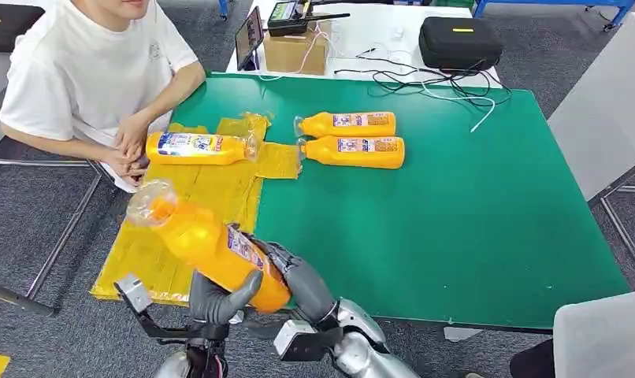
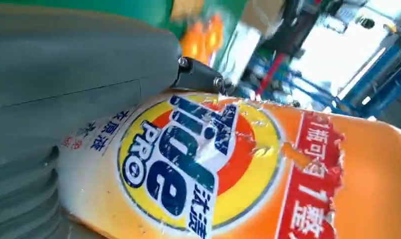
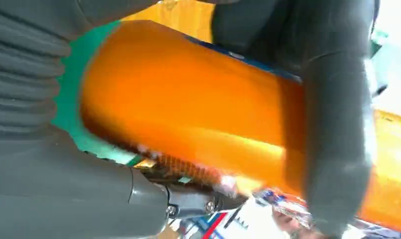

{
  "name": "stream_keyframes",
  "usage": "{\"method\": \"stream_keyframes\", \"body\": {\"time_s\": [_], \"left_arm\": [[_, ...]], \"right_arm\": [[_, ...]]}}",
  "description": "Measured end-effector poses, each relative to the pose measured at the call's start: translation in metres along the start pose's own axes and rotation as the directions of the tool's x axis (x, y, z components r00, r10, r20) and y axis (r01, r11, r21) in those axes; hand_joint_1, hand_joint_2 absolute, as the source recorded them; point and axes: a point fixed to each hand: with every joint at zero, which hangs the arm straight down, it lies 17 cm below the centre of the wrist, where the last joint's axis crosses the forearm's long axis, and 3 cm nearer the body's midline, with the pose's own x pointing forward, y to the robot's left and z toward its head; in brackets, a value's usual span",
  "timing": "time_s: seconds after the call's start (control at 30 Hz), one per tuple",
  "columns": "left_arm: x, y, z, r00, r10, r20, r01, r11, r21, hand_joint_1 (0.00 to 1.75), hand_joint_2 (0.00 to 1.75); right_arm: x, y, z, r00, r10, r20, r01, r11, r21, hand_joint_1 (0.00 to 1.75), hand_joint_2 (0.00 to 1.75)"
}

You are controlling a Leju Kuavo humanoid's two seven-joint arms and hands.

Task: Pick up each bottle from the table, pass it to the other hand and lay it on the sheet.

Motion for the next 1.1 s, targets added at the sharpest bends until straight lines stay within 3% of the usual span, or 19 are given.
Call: {"method": "stream_keyframes", "body": {"time_s": [0.1, 0.27, 0.37, 0.47, 0.6, 0.7, 0.77, 0.93, 1.1], "left_arm": [[0.008, 0.011, -0.013, 0.988, -0.146, 0.056, 0.142, 0.987, 0.075, 1.75, 1.75], [0.017, 0.031, -0.028, 0.886, -0.445, 0.128, 0.418, 0.888, 0.191, 1.75, 1.75], [0.015, 0.049, -0.036, 0.788, -0.603, 0.122, 0.560, 0.786, 0.262, 1.75, 1.75], [0.011, 0.059, -0.045, 0.669, -0.733, 0.121, 0.691, 0.674, 0.261, 1.75, 1.75], [0.008, 0.063, -0.059, 0.352, -0.918, 0.181, 0.896, 0.386, 0.217, 1.75, 1.75], [0.001, 0.070, -0.070, 0.000, -0.974, 0.226, 0.982, 0.043, 0.186, 1.75, 1.75], [-0.007, 0.090, -0.077, -0.134, -0.971, 0.200, 0.982, -0.103, 0.159, 1.75, 1.75], [-0.011, 0.137, -0.093, -0.247, -0.966, 0.080, 0.965, -0.237, 0.113, 1.75, 1.75], [-0.037, 0.170, -0.094, -0.226, -0.974, -0.016, 0.974, -0.226, 0.012, 1.75, 1.75]], "right_arm": [[-0.004, -0.004, 0.011, 1.000, 0.007, -0.017, -0.008, 0.999, -0.033, 0.00, 0.00], [-0.009, -0.014, 0.027, 0.999, 0.021, -0.049, -0.027, 0.993, -0.113, 0.00, 0.00], [-0.013, -0.021, 0.036, 0.997, 0.020, -0.074, -0.031, 0.987, -0.160, 0.00, 0.00], [-0.016, -0.027, 0.043, 0.995, 0.017, -0.095, -0.036, 0.980, -0.197, 0.00, 0.00], [-0.024, -0.035, 0.052, 0.992, -0.011, -0.128, -0.020, 0.971, -0.240, 0.00, 0.00], [-0.027, -0.037, 0.055, 0.990, -0.040, -0.138, 0.004, 0.969, -0.248, 0.00, 0.00], [-0.028, -0.037, 0.056, 0.989, -0.051, -0.139, 0.016, 0.970, -0.244, 0.00, 0.00], [-0.029, -0.039, 0.056, 0.987, -0.091, -0.136, 0.056, 0.968, -0.245, 0.00, 0.00], [-0.028, -0.035, 0.055, 0.986, -0.103, -0.130, 0.072, 0.972, -0.224, 0.00, 0.00]]}}
